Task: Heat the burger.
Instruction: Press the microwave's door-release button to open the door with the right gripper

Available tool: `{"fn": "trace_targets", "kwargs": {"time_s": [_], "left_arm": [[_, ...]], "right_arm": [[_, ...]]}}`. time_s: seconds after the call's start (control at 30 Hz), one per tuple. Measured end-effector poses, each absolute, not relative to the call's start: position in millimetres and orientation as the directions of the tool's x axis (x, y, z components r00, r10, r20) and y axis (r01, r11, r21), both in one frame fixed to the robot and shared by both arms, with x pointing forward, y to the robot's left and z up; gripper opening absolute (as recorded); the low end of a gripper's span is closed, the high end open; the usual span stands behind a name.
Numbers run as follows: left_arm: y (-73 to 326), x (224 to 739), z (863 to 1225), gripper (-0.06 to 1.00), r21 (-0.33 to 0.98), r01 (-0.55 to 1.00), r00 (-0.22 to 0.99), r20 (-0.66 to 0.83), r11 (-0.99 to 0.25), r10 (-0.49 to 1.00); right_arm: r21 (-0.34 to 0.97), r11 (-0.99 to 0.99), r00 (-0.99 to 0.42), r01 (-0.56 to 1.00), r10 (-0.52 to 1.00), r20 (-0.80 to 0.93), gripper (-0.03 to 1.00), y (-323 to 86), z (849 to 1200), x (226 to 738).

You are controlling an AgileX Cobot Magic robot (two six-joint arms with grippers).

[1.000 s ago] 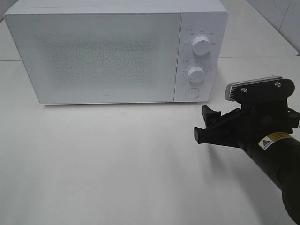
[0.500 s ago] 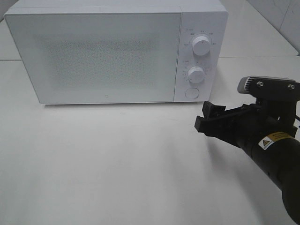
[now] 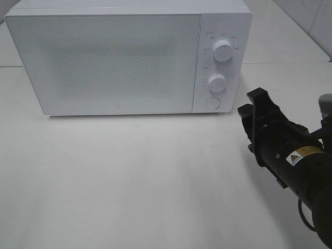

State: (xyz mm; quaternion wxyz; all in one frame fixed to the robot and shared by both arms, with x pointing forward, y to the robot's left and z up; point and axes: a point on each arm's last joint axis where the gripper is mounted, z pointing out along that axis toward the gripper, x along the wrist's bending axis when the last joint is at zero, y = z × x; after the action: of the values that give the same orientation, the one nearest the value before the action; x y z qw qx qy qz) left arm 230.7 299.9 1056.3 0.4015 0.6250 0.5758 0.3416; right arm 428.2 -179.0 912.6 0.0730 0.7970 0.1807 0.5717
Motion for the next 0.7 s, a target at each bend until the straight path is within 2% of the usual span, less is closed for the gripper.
{"fn": "trace_targets", "kwargs": {"time_s": [0.03,0.13,0.2,0.23,0.3,0.4,0.43,0.7], "left_arm": [[299.9,230.7,1056.3,0.99,0.895,0.445,0.104,-0.035,-0.015,0.994],[299.9,230.7,1056.3,0.99,0.895,0.445,0.104,-0.035,-0.015,0.994],[299.9,230.7,1056.3,0.99,0.895,0.445,0.104,-0.035,-0.015,0.994],[299.9,230.7,1056.3,0.99,0.895,0.445,0.104,-0.035,-0.015,0.994],[299.9,230.7,1056.3,0.99,0.895,0.445,0.104,-0.035,-0.015,0.994],[299.9,230.7,1056.3,0.99,0.895,0.445,0.104,-0.035,-0.015,0.994],[299.9,230.7,1056.3,0.99,0.895,0.445,0.104,-0.035,-0.015,0.994],[299.9,230.7,1056.3,0.99,0.895,0.445,0.104,-0.035,-0.015,0.994]], "right_arm": [[0.230,-0.957,0.301,0.175,0.275,0.913,0.45,-179.0,912.6,428.2],[0.185,-0.970,0.309,0.160,0.227,0.924,0.41,-179.0,912.6,428.2],[0.083,-0.989,0.325,0.124,0.119,0.938,0.29,-179.1,912.6,428.2],[0.083,-0.989,0.325,0.124,0.119,0.938,0.29,-179.1,912.6,428.2],[0.022,-0.995,0.334,0.097,0.053,0.941,0.13,-179.6,912.5,428.2],[0.014,-0.995,0.334,0.094,0.045,0.941,0.09,-179.6,912.5,428.2],[0.008,-0.996,0.337,0.085,0.036,0.941,0.04,-180.2,912.4,428.2],[0.004,-0.999,0.350,0.048,0.020,0.936,0.02,-182.8,910.0,428.5]]}}
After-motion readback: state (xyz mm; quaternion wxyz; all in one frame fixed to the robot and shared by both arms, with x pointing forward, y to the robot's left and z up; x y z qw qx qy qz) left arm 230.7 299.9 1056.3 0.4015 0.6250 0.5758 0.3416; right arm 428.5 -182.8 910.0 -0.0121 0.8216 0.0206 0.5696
